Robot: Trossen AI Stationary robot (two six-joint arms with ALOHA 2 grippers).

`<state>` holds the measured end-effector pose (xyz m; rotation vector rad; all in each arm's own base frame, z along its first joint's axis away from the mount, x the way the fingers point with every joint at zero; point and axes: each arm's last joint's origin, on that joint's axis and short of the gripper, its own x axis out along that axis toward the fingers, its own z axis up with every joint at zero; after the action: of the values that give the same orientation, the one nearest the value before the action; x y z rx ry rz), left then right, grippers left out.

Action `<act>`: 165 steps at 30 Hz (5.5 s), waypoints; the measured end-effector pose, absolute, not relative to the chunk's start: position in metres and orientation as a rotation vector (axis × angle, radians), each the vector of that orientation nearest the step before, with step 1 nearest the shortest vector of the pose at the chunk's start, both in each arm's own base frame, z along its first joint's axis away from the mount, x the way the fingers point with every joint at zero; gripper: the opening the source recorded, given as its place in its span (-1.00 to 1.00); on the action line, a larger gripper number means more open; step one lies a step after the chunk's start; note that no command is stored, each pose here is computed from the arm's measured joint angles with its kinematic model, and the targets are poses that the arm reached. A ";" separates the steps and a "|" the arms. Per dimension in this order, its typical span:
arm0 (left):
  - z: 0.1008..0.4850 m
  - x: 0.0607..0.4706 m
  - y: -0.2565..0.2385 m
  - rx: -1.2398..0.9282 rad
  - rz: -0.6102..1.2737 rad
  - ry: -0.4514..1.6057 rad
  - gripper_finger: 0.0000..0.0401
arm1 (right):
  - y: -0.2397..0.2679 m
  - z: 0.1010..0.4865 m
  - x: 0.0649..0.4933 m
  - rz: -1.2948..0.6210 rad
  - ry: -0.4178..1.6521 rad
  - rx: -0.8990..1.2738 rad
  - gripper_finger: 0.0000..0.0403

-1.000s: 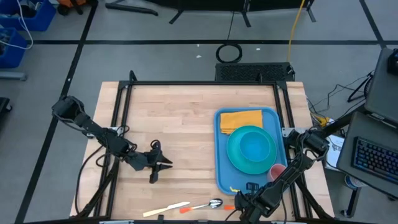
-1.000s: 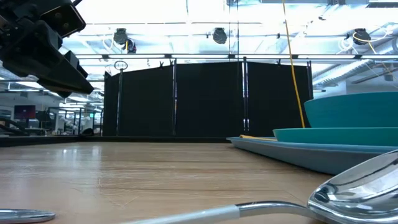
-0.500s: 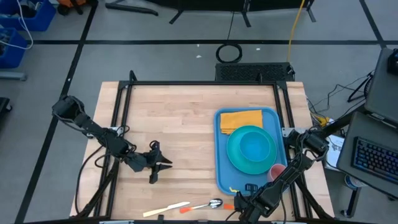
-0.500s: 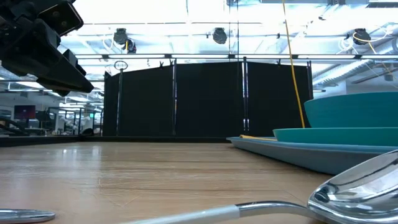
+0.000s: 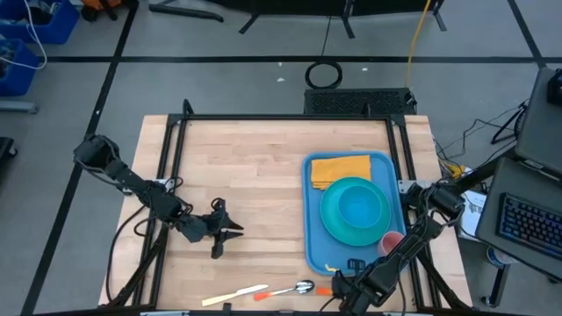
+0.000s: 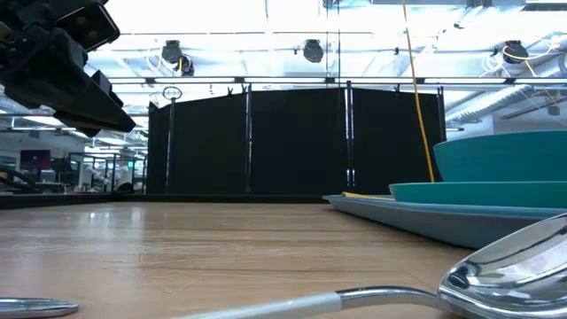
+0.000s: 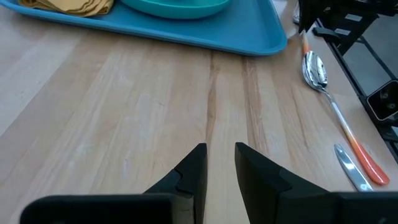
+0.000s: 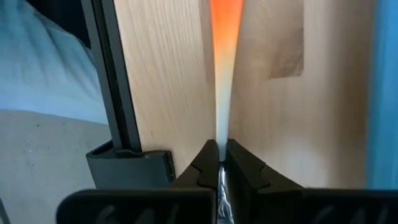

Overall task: Set up tray
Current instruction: Put the orange fork on the napkin to the left of the blue plate

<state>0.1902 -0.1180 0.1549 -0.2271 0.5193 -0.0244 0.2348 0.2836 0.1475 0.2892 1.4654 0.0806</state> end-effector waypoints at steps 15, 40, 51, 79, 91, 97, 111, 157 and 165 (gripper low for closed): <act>0.154 0.190 -0.118 -0.223 -0.022 0.525 -0.57 | 0.281 0.158 0.236 0.094 1.462 0.329 -1.00; 0.154 0.190 -0.118 -0.221 -0.015 0.522 -0.57 | 0.235 0.216 0.234 0.032 1.410 0.307 -1.00; 0.154 0.190 -0.118 -0.213 -0.017 0.521 -0.57 | 0.180 0.248 0.231 -0.039 1.457 0.208 -1.00; 0.156 0.207 -0.085 -0.005 0.113 0.487 -0.57 | 0.009 0.283 0.247 -0.040 1.500 -0.042 -1.00; 0.154 0.208 -0.080 0.003 0.137 0.512 -0.57 | -0.066 0.298 0.228 -0.049 1.408 0.013 -1.00; 0.154 0.209 -0.075 0.009 0.155 0.515 -0.57 | -0.094 0.291 0.225 -0.028 1.415 0.026 -1.00; 0.152 0.213 -0.060 0.015 0.224 0.541 -0.57 | -0.145 0.273 0.216 0.014 1.432 0.084 -1.00; 0.148 0.212 -0.052 0.028 0.255 0.591 -0.57 | -0.176 0.203 0.250 0.146 1.518 0.169 -1.00; 0.148 0.212 -0.053 0.024 0.250 0.594 -0.57 | -0.173 0.191 0.246 0.147 1.532 0.190 -1.00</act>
<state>0.2116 -0.0526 0.1476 0.0243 0.5942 0.2499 0.2457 -0.1727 0.1912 0.1904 1.5315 0.1473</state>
